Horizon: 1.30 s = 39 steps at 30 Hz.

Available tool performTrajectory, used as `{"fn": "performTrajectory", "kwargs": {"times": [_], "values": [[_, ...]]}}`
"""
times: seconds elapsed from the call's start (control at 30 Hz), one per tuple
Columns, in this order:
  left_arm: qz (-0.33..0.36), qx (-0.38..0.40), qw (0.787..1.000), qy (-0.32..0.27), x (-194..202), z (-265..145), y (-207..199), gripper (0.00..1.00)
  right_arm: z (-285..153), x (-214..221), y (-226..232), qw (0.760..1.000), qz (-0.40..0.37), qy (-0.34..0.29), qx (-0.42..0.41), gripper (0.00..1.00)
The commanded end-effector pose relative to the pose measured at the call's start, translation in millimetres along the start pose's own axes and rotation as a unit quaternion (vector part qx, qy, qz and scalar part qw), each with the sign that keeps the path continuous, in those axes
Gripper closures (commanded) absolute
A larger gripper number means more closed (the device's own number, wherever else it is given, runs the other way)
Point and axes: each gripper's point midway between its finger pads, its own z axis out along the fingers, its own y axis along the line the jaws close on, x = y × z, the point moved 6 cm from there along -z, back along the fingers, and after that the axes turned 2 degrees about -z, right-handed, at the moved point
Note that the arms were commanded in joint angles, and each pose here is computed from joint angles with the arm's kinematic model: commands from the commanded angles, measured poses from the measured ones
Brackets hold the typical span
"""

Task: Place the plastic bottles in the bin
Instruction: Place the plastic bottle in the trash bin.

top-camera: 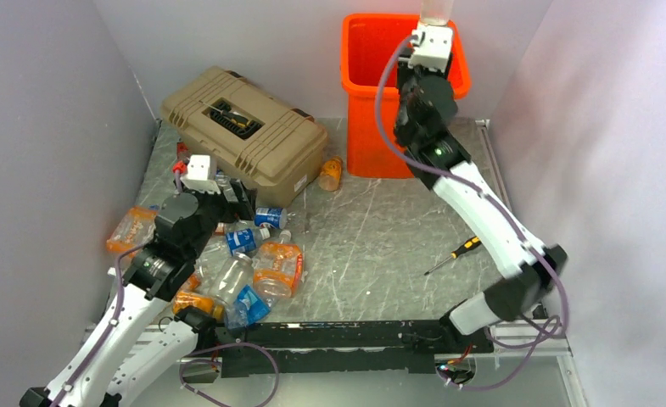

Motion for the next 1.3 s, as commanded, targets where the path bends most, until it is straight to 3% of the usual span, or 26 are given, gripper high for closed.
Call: {"fn": "performTrajectory", "kwargs": {"times": [0.0, 0.17, 0.33, 0.57, 0.67, 0.8, 0.87, 1.17, 1.27], "values": [[0.012, -0.039, 0.998, -0.037, -12.0, -11.5, 12.1, 0.01, 47.8, 6.3, -8.6, 0.997, -0.045, -0.001, 0.065, 1.00], [-0.010, -0.059, 0.997, -0.051, -11.8, -18.5, 17.9, 0.00, 81.5, 20.5, 3.1, 0.996, -0.057, -0.021, 0.057, 1.00], [-0.012, -0.039, 0.999, -0.036, -8.7, -15.1, 12.0, 0.00, 116.0, 46.4, 10.0, 0.998, -0.032, 0.029, 0.036, 1.00], [-0.014, -0.023, 0.999, -0.025, -5.6, -12.3, 7.4, 0.01, 128.4, 74.4, 12.0, 0.997, -0.004, 0.073, 0.019, 1.00], [-0.014, -0.013, 1.000, -0.023, -4.6, -11.2, 4.9, 0.01, 131.9, 86.5, 15.7, 0.995, -0.015, 0.093, 0.015, 0.83], [-0.010, -0.004, 1.000, -0.018, -2.1, -8.3, 2.4, 0.01, 132.6, 84.5, 16.6, 0.996, -0.003, 0.094, 0.007, 0.43], [-0.009, -0.002, 1.000, -0.017, -2.0, -7.8, 1.8, 0.00, 133.2, 82.1, 17.7, 0.996, 0.002, 0.094, 0.004, 0.34], [-0.004, -0.003, 1.000, -0.013, -0.2, -5.7, 2.1, 0.00, 120.2, 35.9, 14.0, 0.996, 0.060, 0.061, -0.026, 0.27], [-0.002, -0.004, 1.000, -0.011, 0.5, -4.6, 2.2, 0.00, 100.9, 8.0, 21.8, 0.993, 0.087, 0.034, -0.077, 0.27]]}}
